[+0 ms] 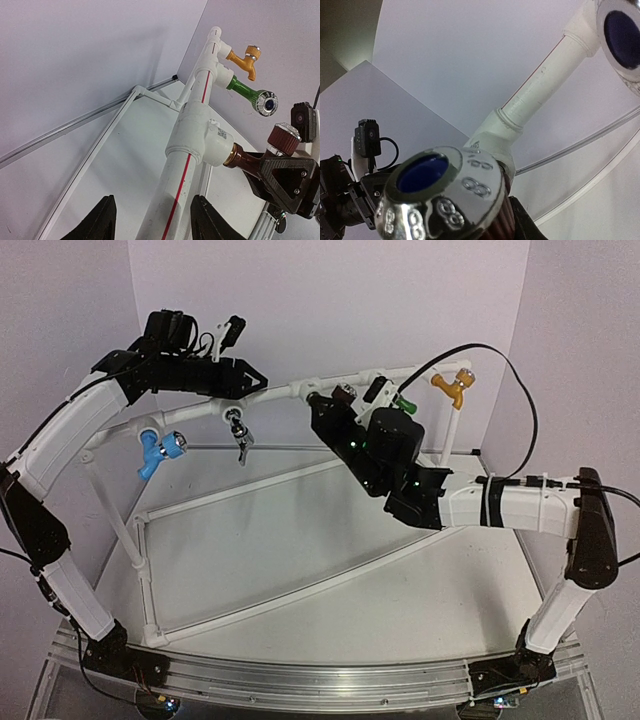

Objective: Install the water faucets

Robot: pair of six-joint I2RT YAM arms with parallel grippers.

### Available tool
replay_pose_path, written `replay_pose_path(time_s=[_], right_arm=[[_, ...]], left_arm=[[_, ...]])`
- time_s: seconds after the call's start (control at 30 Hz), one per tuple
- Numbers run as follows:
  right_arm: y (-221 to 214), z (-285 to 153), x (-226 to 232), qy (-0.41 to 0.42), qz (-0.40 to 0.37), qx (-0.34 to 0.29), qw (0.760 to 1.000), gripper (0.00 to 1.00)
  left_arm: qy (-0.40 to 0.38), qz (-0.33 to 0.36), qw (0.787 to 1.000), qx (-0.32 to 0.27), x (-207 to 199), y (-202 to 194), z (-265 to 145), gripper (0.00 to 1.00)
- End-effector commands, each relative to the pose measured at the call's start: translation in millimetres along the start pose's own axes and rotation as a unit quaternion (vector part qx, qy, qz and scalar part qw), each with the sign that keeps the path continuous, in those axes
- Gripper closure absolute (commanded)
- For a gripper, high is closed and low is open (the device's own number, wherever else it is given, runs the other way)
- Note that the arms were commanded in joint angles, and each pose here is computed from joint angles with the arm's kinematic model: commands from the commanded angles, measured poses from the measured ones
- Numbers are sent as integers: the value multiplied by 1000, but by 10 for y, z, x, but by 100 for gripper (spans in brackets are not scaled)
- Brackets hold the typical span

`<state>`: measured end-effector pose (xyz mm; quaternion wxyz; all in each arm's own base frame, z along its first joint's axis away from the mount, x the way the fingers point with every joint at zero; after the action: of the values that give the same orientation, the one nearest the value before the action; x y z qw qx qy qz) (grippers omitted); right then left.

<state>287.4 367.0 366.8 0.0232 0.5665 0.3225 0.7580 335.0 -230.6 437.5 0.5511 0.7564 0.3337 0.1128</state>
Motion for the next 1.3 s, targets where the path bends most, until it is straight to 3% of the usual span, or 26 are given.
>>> replay_pose_path(time_s=[0.0,0.1,0.2,0.53,0.7,0.8,0.9,1.0,1.07,1.13,1.27], right_arm=[[80,28,224,43,107,15,993,69],[58,-13,222,26,38,39,998,36],[40,-81,240,16,-32,70,997,25],[245,-325,331,31,-111,32,993,27],[292,-322,339,20,-150,14,988,43],[252,-269,319,9,-183,8,983,60],[187,-198,332,6,-218,15,976,84],[100,-179,351,1,-274,16,962,98],[31,-181,380,7,-324,21,946,100],[-97,-211,437,18,-409,25,912,100],[-467,-361,516,42,-595,1,802,100]], left_arm=[[-24,-69,989,125,-81,-527,84,47],[-21,-69,989,128,-69,-544,97,47],[-18,-68,989,130,-59,-561,106,48],[-15,-69,988,138,-35,-581,152,47],[-12,-68,988,138,-32,-588,146,47],[-13,-69,988,140,-30,-594,153,47],[-13,-68,988,140,-31,-590,153,47],[-15,-69,988,139,-34,-588,152,47],[-15,-69,988,139,-32,-596,156,47],[-12,-68,988,141,-24,-613,160,47],[-2,-66,988,142,-5,-631,156,47]])
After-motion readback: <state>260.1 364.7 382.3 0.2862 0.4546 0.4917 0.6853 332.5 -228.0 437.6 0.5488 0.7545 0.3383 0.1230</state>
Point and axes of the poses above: each gripper's point midway between its finger pads, its own z axis out along the fingers, its own x axis along the line the jaws close on, y = z × x, the point moved 8 cm from there along -z, back along the fingers, and after that the axes turned 5 degrees about z, right-handed, at the moved point
